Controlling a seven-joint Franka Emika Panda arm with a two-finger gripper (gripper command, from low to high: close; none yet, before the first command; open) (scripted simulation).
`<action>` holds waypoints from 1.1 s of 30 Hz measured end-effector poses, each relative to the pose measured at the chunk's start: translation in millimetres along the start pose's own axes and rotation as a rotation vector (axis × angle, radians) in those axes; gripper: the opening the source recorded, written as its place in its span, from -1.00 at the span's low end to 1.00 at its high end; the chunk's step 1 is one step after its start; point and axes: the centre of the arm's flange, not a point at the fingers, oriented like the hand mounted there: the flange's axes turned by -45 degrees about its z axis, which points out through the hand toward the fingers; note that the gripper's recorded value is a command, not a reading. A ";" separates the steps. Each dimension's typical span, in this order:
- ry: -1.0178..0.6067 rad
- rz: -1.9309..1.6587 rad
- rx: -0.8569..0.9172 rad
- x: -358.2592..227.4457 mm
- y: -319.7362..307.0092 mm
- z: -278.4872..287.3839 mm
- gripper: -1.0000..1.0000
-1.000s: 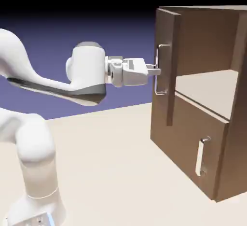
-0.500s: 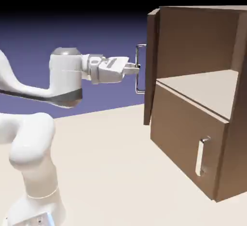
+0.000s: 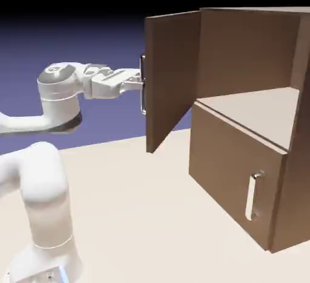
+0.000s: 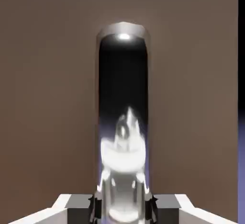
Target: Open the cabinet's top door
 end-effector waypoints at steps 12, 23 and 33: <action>-0.001 0.001 -0.264 0.2 -54.0 -112.7 -1.00; -0.001 0.001 -0.476 0.3 -117.5 -190.4 -1.00; -0.009 0.000 -0.580 -0.4 -151.9 -219.1 -1.00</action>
